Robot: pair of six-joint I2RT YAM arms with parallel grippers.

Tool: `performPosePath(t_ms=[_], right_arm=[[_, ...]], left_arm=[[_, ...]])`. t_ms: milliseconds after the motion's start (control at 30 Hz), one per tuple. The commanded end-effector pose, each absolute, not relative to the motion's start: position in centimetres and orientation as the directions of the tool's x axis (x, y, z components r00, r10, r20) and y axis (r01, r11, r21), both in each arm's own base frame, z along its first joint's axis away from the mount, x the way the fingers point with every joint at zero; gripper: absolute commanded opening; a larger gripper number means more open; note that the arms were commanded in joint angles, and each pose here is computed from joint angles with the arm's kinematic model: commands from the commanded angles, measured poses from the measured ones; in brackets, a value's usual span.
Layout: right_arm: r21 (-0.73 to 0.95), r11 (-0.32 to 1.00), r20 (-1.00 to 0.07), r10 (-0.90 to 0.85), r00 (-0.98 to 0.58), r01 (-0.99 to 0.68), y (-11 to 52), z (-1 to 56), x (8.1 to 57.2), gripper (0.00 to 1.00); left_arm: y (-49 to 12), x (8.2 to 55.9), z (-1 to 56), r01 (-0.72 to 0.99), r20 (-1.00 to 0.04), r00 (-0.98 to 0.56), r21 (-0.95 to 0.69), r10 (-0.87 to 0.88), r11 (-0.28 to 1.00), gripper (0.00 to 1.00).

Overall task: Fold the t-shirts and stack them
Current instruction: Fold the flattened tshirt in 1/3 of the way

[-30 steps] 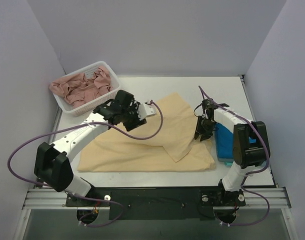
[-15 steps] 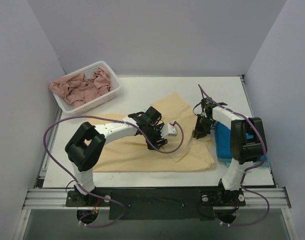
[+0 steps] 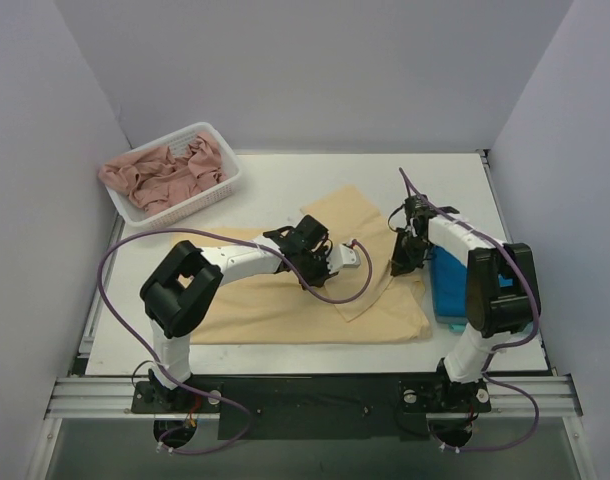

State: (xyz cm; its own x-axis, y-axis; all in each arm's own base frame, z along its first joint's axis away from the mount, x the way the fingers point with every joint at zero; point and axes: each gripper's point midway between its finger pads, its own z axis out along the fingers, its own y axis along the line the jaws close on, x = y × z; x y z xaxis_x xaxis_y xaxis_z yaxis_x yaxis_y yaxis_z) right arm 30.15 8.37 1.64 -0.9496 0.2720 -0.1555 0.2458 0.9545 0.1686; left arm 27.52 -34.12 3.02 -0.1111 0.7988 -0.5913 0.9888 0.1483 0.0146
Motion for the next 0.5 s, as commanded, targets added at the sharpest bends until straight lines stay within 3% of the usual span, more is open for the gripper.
performPosePath(t_ms=[0, 467], right_arm=[[0.124, 0.967, -0.183, 0.241, -0.953, 0.221, 7.4, 3.9, 28.5, 0.00], [0.170, 0.939, -0.105, 0.318, -0.942, 0.298, 7.3, 5.4, 21.2, 0.00]], left_arm=[[-34.9, 29.3, 4.5, 0.975, -0.627, -0.150, 0.035, 0.764, 0.220, 0.00], [-33.3, 30.2, 4.1, 0.965, -0.601, -0.151, 0.083, 0.785, 0.249, 0.00]])
